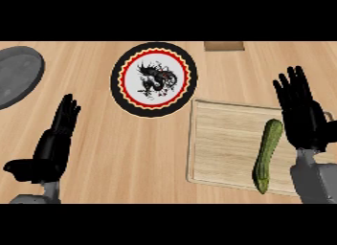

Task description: Pick the squash from the tray and place it in the plate

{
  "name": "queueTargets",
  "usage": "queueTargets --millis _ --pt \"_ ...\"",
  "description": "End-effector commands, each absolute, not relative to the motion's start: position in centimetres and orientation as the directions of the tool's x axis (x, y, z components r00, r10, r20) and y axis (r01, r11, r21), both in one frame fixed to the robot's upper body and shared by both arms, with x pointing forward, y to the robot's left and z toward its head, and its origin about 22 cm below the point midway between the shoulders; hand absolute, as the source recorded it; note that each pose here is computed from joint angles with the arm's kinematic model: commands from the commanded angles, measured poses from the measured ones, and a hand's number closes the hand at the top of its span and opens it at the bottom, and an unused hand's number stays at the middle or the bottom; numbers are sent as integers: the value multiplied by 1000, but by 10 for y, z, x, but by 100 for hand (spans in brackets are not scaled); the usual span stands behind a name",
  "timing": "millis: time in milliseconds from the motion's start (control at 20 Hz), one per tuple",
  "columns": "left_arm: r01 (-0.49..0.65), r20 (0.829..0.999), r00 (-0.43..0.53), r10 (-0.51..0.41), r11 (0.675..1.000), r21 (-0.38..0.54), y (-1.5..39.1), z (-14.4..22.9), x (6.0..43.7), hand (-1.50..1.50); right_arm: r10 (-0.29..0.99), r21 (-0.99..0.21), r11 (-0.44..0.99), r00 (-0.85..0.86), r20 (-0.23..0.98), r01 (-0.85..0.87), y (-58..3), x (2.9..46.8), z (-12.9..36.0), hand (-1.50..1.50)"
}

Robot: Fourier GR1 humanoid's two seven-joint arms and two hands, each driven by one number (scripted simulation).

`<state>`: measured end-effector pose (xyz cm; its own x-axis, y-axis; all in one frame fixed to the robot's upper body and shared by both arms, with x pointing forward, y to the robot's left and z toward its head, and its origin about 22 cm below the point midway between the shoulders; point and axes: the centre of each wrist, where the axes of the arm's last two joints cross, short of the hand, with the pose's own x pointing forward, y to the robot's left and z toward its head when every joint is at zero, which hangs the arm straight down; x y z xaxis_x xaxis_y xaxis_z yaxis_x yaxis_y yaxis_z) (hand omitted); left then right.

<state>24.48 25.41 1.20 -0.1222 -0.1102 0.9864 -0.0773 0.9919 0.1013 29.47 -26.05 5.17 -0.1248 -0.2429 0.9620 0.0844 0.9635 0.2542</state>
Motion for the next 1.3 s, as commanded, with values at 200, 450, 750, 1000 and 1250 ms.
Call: queueTargets --millis 200,450,750,1000,1250 --pt "-3 941 -238 -242 969 248 259 77 284 0 31 -57 993 -251 968 -99 -175 338 104 150" --pt "41 949 -215 -233 968 247 266 76 282 0 649 -649 756 31 760 90 -232 325 44 150" --pt "34 952 -199 -232 969 243 274 106 298 0 332 -273 893 -114 936 357 -124 292 29 -150" --pt "33 957 -190 -219 973 229 286 121 304 0 419 -317 852 -180 890 415 -119 278 50 -150" --pt "14 955 -179 -237 970 244 289 109 294 0 588 -525 749 -40 808 404 -154 268 89 -150"
